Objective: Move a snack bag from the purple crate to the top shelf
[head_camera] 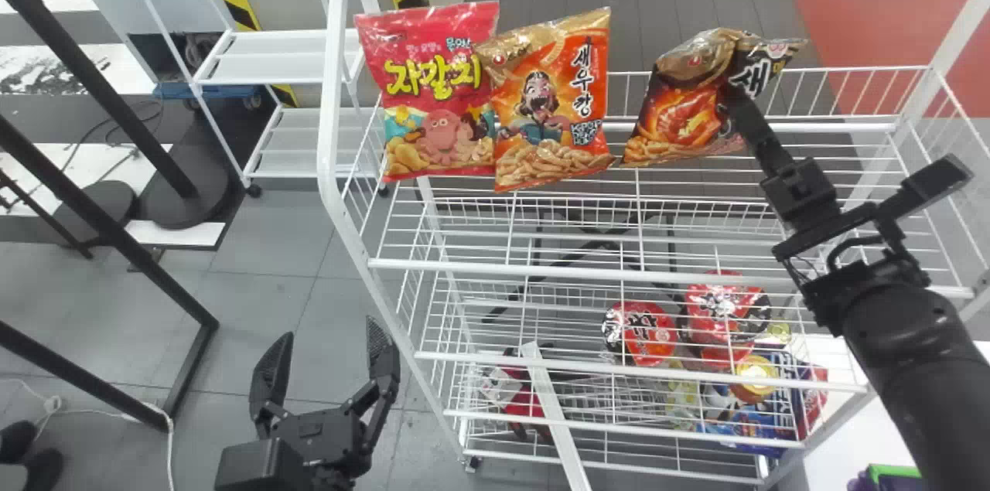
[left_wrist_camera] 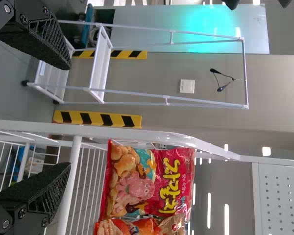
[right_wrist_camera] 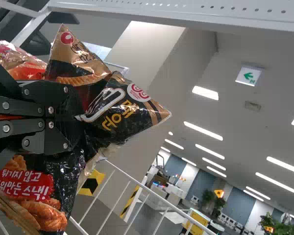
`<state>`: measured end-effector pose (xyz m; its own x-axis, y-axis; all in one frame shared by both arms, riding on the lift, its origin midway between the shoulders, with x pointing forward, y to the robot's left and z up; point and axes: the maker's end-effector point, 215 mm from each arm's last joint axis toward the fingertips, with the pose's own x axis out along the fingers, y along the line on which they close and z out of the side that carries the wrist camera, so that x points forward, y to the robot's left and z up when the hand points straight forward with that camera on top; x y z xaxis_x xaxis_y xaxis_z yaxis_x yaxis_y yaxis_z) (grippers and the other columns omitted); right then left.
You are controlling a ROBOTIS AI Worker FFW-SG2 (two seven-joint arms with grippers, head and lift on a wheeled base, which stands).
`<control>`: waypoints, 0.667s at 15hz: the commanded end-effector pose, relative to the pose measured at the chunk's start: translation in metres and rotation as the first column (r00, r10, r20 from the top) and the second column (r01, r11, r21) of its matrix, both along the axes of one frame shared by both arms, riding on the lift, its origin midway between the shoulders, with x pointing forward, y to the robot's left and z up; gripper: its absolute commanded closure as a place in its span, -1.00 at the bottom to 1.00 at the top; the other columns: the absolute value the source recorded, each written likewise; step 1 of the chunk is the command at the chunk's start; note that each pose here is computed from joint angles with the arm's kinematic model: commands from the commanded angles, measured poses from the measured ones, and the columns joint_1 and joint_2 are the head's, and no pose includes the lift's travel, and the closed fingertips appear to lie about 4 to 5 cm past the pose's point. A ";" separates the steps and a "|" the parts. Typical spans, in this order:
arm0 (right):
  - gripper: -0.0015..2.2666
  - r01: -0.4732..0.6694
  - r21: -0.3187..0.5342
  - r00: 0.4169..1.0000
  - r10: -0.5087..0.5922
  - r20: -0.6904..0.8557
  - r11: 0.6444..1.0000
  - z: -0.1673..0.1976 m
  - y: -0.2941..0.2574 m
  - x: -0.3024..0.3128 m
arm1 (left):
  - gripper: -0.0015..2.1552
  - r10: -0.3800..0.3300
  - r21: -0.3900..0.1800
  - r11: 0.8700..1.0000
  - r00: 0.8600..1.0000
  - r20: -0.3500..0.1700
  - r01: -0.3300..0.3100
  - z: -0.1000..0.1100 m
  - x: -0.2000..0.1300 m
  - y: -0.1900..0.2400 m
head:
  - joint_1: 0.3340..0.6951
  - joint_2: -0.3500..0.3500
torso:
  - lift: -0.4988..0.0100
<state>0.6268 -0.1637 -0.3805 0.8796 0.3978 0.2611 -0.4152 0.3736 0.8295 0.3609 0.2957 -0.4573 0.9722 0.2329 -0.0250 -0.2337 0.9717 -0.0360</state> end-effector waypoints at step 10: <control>-0.17 0.021 -0.102 0.997 -0.028 -0.074 0.995 -0.020 0.012 0.011 | -0.88 0.005 -0.001 1.000 1.000 0.010 -0.005 0.003 0.001 0.005 | 1.00 0.47 | 0.99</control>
<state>0.6369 -0.1513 -0.3999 0.9024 0.4023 0.1542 -0.3459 0.4633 0.8159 0.3616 0.3005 -0.4542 0.9714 0.2371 -0.0155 -0.2376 0.9705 -0.0399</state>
